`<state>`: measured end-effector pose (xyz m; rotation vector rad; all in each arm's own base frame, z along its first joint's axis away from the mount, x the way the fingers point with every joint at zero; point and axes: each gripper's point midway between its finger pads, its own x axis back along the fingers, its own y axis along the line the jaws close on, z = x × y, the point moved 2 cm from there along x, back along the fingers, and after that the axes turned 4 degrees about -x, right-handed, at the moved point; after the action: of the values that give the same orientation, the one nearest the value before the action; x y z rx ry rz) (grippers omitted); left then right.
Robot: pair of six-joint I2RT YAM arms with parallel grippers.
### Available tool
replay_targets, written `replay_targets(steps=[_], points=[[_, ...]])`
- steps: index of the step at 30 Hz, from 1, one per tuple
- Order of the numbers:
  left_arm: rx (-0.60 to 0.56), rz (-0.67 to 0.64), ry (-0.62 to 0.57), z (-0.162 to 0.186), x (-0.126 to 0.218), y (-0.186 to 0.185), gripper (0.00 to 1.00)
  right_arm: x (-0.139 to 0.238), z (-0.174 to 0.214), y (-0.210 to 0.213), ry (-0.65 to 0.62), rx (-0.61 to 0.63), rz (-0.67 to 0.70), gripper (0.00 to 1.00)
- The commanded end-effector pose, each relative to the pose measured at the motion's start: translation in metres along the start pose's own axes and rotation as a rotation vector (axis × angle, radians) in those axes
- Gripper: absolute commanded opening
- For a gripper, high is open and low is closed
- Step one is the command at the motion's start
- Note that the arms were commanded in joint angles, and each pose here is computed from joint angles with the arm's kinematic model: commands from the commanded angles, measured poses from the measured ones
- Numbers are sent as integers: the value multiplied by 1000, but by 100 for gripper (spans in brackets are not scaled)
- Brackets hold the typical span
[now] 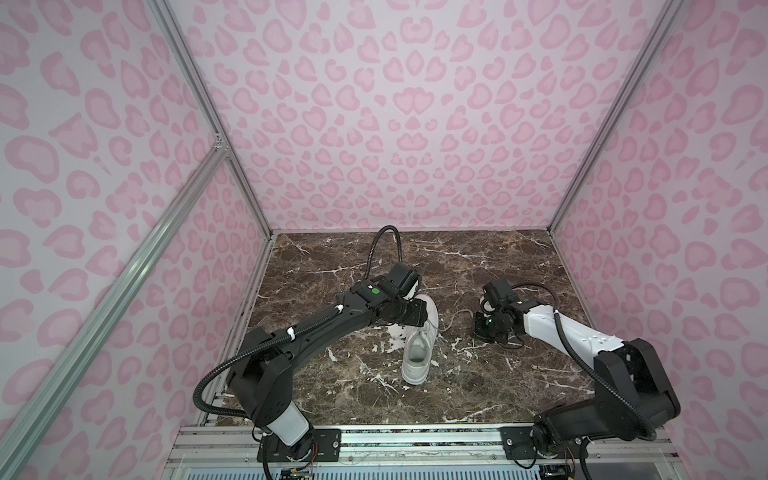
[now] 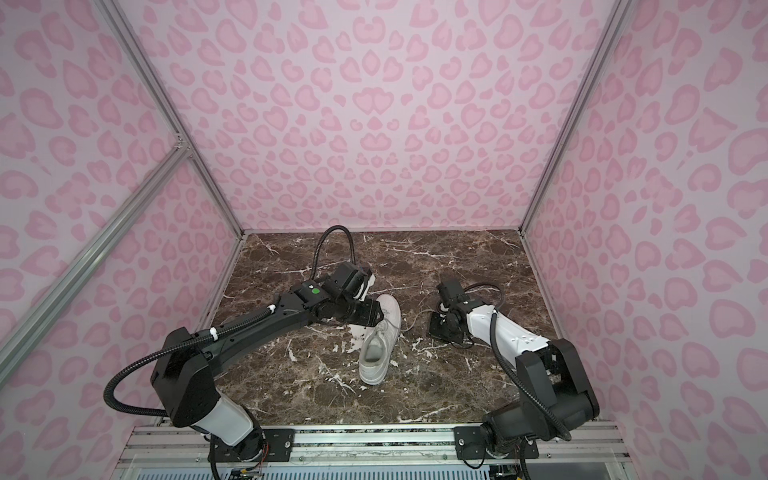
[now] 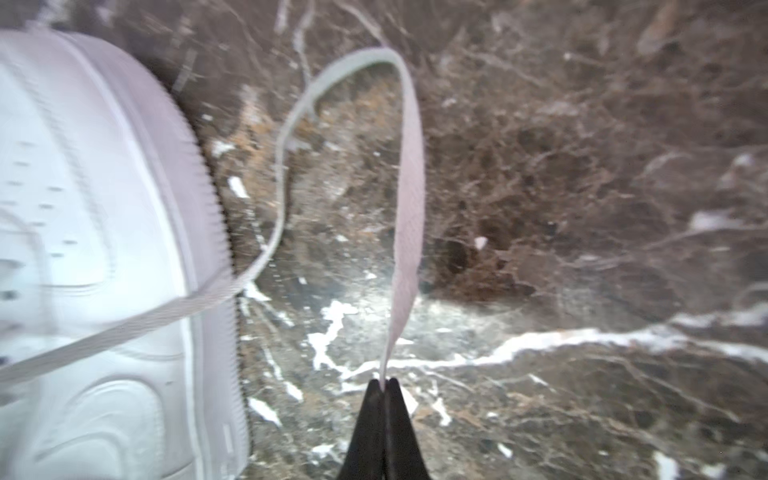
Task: Tie the shoes
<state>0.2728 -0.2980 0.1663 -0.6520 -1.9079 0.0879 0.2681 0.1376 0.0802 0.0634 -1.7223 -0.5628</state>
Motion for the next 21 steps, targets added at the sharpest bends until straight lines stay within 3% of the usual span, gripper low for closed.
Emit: replay_targets(steps=[1, 10, 21], points=[[18, 42, -22, -2, 7, -6, 58, 8, -6, 37, -17, -96, -204, 3], [13, 56, -4, 2, 11, -8, 56, 6, -9, 85, -26, -265, -518, 3], [7, 75, 12, 6, 13, -11, 54, -9, -2, 109, -7, -406, -690, 3]])
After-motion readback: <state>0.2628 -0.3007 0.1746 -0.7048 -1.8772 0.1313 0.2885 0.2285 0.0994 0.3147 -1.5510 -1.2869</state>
